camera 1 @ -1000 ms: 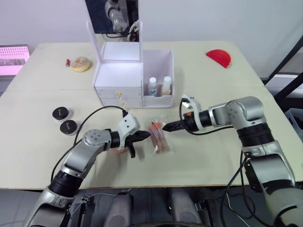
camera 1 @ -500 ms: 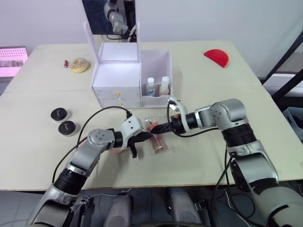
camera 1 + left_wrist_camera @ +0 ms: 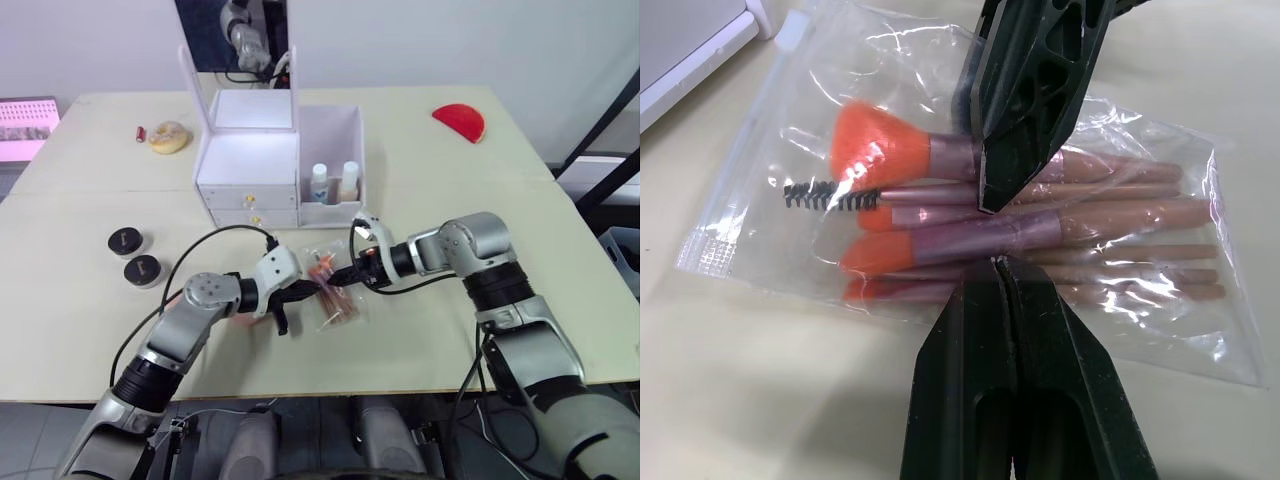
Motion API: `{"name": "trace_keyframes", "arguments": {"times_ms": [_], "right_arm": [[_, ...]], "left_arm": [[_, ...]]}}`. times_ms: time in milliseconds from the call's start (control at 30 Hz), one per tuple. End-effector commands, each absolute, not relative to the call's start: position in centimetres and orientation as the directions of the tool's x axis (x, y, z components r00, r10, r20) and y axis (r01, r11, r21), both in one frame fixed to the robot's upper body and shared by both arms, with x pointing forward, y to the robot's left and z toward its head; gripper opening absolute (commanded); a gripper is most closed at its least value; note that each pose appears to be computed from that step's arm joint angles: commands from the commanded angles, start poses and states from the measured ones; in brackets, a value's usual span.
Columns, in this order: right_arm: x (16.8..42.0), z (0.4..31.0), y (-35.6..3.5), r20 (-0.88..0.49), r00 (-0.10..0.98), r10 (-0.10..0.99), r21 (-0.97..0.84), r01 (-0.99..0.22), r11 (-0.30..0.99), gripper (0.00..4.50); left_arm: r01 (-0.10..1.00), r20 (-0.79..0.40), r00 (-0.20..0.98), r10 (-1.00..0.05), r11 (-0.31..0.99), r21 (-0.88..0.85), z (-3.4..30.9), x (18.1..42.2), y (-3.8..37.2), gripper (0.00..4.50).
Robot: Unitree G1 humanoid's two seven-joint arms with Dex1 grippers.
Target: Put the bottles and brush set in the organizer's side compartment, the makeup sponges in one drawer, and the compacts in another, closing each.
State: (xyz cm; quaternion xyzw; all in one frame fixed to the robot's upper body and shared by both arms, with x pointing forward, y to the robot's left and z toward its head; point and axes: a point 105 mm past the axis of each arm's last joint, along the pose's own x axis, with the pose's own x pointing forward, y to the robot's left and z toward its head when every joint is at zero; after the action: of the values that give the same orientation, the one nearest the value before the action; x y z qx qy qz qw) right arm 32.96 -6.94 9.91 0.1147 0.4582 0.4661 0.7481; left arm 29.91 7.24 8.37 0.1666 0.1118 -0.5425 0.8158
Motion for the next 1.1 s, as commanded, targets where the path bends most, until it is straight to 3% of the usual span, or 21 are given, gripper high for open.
{"name": "trace_keyframes", "arguments": {"times_ms": [33,67,167,267,400,433,567,800,1100], "right_arm": [[33.6,11.3,-7.2,-0.550,0.175,0.817,0.597,-0.602,0.531,0.04],[33.7,11.6,-7.4,-0.543,0.184,0.819,0.598,-0.601,0.531,0.04],[33.7,13.2,-7.7,-0.507,0.196,0.839,0.605,-0.613,0.509,0.00],[33.0,15.2,-7.7,-0.449,0.186,0.874,0.612,-0.649,0.452,0.00],[30.7,19.8,-7.2,-0.310,0.108,0.945,0.570,-0.774,0.275,0.00],[30.4,20.1,-7.1,-0.299,0.098,0.949,0.564,-0.784,0.259,0.00],[30.9,26.3,-6.9,-0.093,0.139,0.986,0.286,-0.945,0.161,0.00],[36.8,32.6,-8.1,0.179,0.363,0.914,-0.024,-0.928,0.373,0.00],[42.8,33.8,-8.1,0.262,0.490,0.831,-0.224,-0.807,0.546,0.00]], "left_arm": [[0.918,-0.320,0.395,-0.861,0.359,0.166,9.6,29.7,7.4,0.00],[0.919,-0.308,0.394,-0.866,0.362,0.157,10.1,29.6,7.5,0.00],[0.918,-0.241,0.396,-0.886,0.380,0.113,12.6,29.0,8.7,0.77],[0.916,-0.192,0.401,-0.896,0.395,0.068,14.7,27.8,10.2,2.23],[0.899,-0.153,0.435,-0.887,0.438,0.017,17.1,25.9,12.7,4.14],[0.897,-0.151,0.437,-0.886,0.441,0.008,17.3,25.7,12.9,4.46],[0.840,-0.094,0.539,-0.837,0.542,-0.020,18.7,25.0,14.9,4.46],[0.790,-0.020,0.611,-0.792,0.611,-0.048,19.7,24.4,15.1,4.46],[0.787,-0.007,0.615,-0.788,0.615,-0.059,19.6,24.5,14.6,4.46]]}}
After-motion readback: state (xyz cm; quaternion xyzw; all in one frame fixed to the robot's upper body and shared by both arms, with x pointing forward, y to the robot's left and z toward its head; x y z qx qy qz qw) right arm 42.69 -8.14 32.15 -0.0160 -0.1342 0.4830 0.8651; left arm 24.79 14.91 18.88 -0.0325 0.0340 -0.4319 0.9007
